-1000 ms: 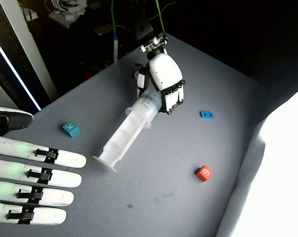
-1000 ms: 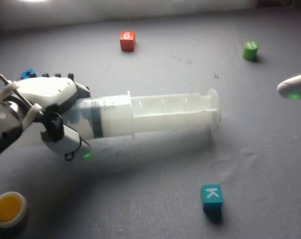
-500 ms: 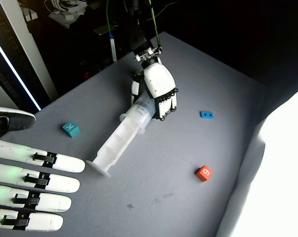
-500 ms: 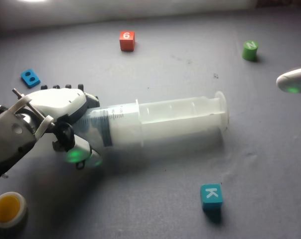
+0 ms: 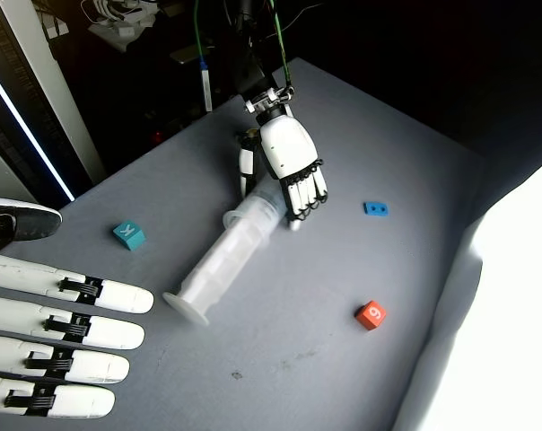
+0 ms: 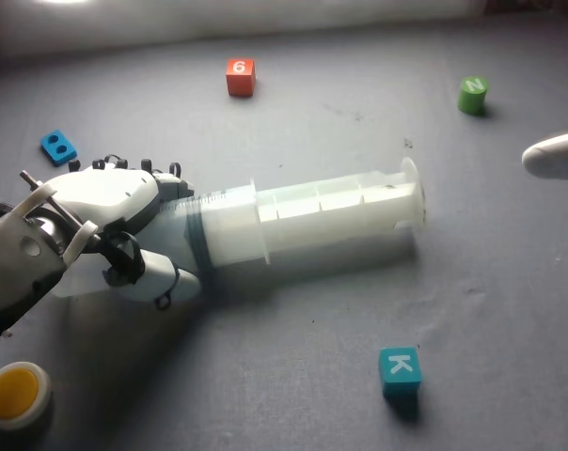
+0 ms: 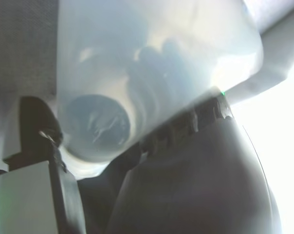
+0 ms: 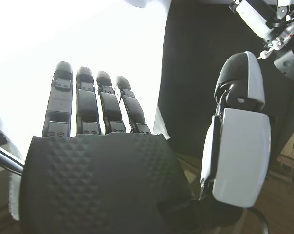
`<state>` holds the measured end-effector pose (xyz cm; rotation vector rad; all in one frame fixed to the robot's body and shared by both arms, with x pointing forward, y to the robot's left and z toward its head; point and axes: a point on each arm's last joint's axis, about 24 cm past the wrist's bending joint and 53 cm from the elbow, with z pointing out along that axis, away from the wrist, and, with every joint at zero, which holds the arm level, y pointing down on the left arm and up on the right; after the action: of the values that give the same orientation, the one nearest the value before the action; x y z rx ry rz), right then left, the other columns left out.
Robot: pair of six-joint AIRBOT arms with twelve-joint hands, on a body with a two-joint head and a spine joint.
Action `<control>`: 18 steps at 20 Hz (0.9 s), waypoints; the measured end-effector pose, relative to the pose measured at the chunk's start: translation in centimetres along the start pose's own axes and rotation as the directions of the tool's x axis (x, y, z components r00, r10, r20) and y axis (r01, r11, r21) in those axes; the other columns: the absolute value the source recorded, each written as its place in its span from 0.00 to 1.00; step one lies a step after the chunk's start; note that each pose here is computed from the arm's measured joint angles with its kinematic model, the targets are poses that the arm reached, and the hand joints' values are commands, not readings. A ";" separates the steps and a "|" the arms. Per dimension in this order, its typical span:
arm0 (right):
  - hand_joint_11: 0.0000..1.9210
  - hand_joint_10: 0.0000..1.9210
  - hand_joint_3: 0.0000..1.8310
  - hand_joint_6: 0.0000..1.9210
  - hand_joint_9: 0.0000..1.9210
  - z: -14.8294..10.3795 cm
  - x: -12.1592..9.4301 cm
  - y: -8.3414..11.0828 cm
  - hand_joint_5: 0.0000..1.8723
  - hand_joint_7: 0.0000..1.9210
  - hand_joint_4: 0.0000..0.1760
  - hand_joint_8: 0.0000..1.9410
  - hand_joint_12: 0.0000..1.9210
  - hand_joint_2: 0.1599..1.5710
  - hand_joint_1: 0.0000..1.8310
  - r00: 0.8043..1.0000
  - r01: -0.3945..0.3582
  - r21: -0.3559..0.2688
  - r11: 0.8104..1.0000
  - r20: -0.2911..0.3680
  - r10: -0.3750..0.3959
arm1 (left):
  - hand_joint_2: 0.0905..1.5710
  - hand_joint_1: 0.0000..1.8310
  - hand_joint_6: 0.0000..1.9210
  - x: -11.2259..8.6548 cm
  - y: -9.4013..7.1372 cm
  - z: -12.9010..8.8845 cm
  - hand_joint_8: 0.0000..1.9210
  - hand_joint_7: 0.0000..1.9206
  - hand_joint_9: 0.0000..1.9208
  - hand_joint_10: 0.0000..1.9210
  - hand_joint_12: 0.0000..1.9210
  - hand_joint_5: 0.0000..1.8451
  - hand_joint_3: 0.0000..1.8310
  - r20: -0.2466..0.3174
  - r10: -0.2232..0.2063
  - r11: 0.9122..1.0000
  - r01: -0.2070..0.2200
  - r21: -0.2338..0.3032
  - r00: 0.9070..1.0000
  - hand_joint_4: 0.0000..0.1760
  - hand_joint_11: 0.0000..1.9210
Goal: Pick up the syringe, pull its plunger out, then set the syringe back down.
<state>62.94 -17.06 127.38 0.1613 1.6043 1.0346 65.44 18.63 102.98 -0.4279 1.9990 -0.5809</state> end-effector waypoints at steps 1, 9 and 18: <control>0.00 0.00 0.00 0.00 0.01 0.0 0.0 0.0 0.00 0.00 0.00 0.00 0.11 0.53 0.32 1.000 0.000 0.000 1.000 0.000 0.000 | 0.59 0.45 0.02 0.0 0.0 0.0 0.06 0.25 0.21 0.15 0.49 0.20 0.00 0.000 0.000 1.000 0.000 0.000 1.000 0.00 0.00; 0.00 0.00 0.01 0.00 0.00 0.0 0.0 0.0 0.00 0.00 0.00 0.00 0.01 0.50 0.31 1.000 0.004 -0.002 1.000 0.000 -0.004 | 0.53 0.26 0.00 -0.2 -0.4 0.1 0.00 0.16 0.11 0.16 0.33 0.09 0.00 0.002 0.001 1.000 -0.001 0.007 1.000 0.00 0.00; 0.00 0.00 0.00 0.00 0.00 0.0 0.1 0.1 0.00 0.00 0.00 0.00 0.03 0.50 0.31 1.000 0.008 -0.004 1.000 -0.001 -0.008 | 0.54 0.25 0.00 -3.1 -4.8 0.2 0.01 0.18 0.10 0.23 0.37 0.10 0.00 0.016 0.042 0.994 -0.044 0.096 0.999 0.00 0.00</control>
<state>62.89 -16.98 127.37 0.1517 1.6021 1.0325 67.37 16.22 107.82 -0.3287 1.9535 -0.6425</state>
